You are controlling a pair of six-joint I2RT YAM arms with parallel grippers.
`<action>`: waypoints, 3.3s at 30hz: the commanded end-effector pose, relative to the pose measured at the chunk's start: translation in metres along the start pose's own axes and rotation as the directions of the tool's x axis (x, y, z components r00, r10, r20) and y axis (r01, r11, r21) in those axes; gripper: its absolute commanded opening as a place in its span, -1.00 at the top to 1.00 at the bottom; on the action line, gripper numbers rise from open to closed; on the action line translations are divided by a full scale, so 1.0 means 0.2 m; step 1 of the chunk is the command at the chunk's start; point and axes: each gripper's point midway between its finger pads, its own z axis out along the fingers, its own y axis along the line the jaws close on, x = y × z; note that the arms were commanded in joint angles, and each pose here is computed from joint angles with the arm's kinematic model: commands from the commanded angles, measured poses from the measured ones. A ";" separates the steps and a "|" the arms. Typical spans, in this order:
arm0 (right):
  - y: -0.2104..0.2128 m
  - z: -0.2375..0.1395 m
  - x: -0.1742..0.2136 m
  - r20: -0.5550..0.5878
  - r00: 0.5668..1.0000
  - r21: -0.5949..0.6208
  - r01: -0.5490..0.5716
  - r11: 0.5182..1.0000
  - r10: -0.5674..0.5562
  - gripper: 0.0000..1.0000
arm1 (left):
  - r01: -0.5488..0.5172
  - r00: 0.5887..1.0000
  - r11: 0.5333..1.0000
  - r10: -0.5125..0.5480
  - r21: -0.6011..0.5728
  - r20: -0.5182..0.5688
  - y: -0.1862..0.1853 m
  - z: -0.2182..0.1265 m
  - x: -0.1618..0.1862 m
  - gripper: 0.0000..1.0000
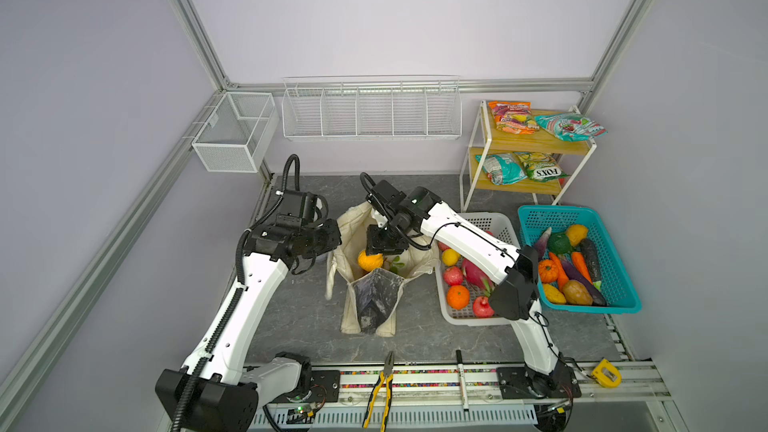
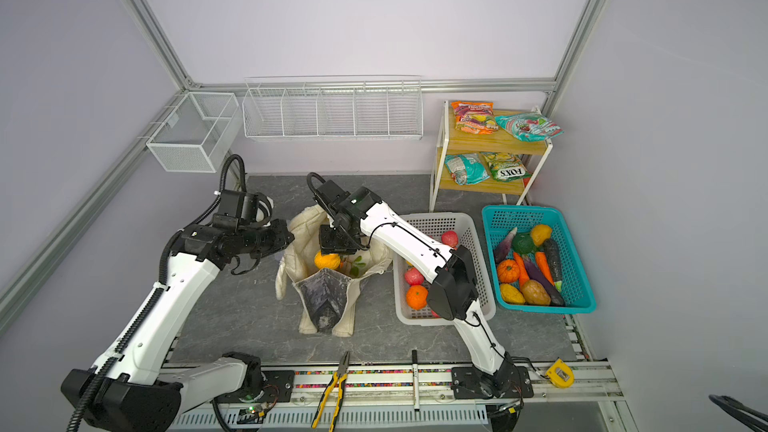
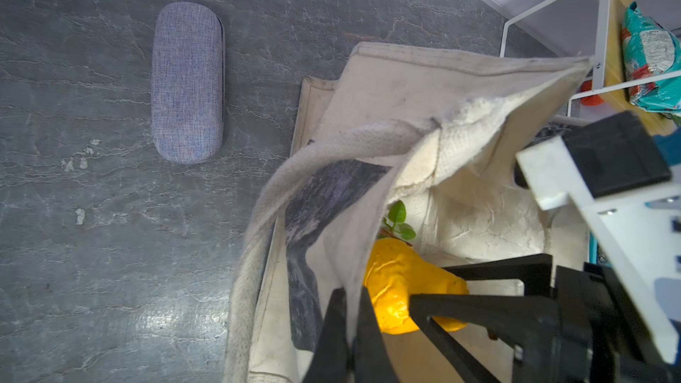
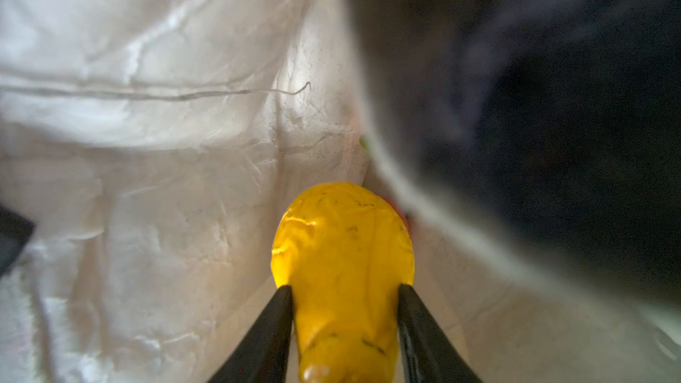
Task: Place the food into the grocery bag and tie it
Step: 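Lower the held pear into the bag beside the left gripper, then open the right gripper to release the pear and raise it out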
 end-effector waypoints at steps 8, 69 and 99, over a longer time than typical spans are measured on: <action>0.01 -0.29 -0.15 0.211 0.973 0.020 0.089 0.996 -0.091 0.06 | -0.014 1.000 1.000 0.014 0.013 0.013 -0.02 -0.01 -0.03 1.00; -0.10 0.45 0.32 -0.203 0.932 0.051 0.317 0.947 -0.301 -0.34 | 0.001 0.999 1.000 -0.002 0.029 0.040 -0.05 -0.01 -0.08 1.00; 0.05 -0.63 -0.15 0.311 0.853 0.199 0.372 0.907 -0.419 -0.75 | -0.001 0.999 1.000 0.000 0.019 0.045 -0.04 -0.02 -0.08 1.00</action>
